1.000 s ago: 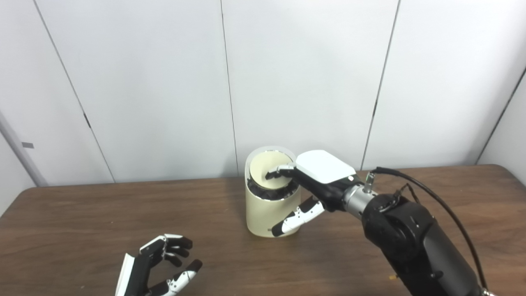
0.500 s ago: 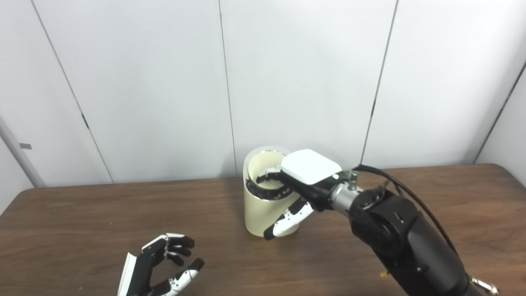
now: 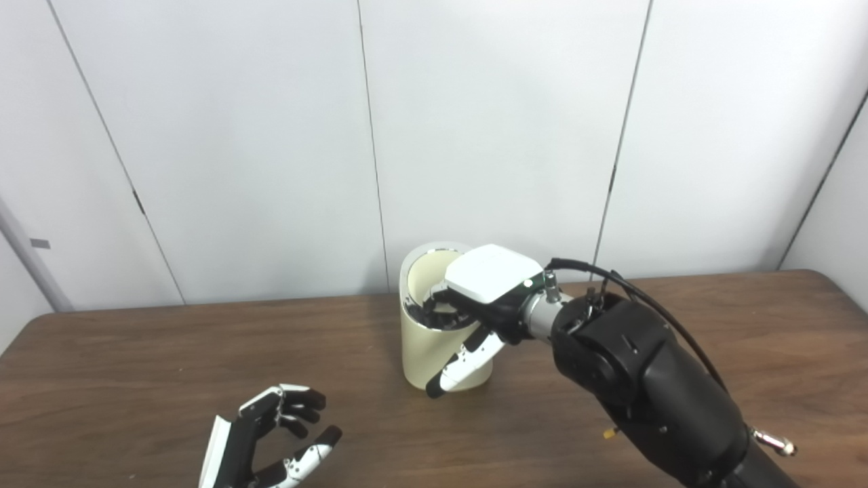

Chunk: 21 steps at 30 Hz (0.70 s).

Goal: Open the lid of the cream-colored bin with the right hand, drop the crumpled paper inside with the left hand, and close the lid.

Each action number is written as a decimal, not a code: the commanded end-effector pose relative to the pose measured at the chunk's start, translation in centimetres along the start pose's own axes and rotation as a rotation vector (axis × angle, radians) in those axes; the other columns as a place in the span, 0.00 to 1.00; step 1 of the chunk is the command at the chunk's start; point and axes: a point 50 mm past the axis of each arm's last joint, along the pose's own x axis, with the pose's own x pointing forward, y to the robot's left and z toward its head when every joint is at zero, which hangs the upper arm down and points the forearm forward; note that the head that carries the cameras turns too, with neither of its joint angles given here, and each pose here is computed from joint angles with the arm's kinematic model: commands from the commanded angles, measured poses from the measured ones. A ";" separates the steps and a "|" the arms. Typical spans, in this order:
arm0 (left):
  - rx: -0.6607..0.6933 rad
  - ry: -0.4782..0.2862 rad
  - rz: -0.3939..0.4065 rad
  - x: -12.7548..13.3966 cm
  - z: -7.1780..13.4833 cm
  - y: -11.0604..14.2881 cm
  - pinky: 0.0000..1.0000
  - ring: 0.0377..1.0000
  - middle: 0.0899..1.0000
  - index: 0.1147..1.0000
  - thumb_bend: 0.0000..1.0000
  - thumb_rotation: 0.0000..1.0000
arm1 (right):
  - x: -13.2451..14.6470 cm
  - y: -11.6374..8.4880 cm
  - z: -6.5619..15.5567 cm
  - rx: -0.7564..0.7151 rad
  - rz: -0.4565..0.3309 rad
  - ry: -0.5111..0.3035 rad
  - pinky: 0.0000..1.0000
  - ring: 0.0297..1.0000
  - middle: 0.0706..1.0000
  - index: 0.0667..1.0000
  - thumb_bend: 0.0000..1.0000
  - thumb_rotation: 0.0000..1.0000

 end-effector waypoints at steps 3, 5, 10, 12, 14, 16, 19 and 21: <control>0.005 -0.056 0.018 0.5 0.9 0.5 0.44 0.53 0.55 0.51 0.72 0.22 | 0.2 1.3 -0.8 0.056 0.083 0.046 0.80 0.82 0.79 0.75 0.91 0.81; 0.006 -0.051 0.019 0.5 0.8 0.5 0.44 0.53 0.55 0.51 0.71 0.21 | -0.1 1.2 -0.9 0.080 0.042 0.036 0.81 0.85 0.83 0.80 0.92 0.81; -0.005 -0.048 0.019 0.5 0.7 0.4 0.44 0.53 0.55 0.51 0.72 0.20 | -1.1 0.9 -1.2 0.158 -0.145 0.013 0.78 0.84 0.85 0.84 0.94 0.73; -0.002 -0.051 0.019 0.5 0.6 0.5 0.44 0.53 0.55 0.52 0.72 0.20 | -1.8 1.0 -1.4 0.202 -0.247 0.014 0.80 0.85 0.86 0.86 0.93 0.72; -0.001 -0.052 0.019 0.5 0.5 0.5 0.44 0.53 0.55 0.51 0.72 0.20 | -2.3 1.1 -1.6 0.233 -0.317 0.020 0.83 0.88 0.88 0.88 0.91 0.71; 0.001 -0.053 0.018 0.5 0.4 0.6 0.44 0.53 0.55 0.52 0.72 0.20 | -2.8 1.4 -1.8 0.256 -0.389 0.030 0.82 0.89 0.89 0.88 0.91 0.70; 0.011 -0.055 0.015 0.5 0.3 0.7 0.44 0.53 0.55 0.52 0.72 0.21 | -3.3 2.0 -2.2 0.278 -0.465 0.044 0.84 0.91 0.91 0.90 0.91 0.74; 0.015 -0.058 0.014 0.5 0.3 0.7 0.44 0.53 0.55 0.52 0.71 0.20 | -3.7 2.5 -2.3 0.297 -0.500 0.054 0.83 0.91 0.91 0.92 0.90 0.72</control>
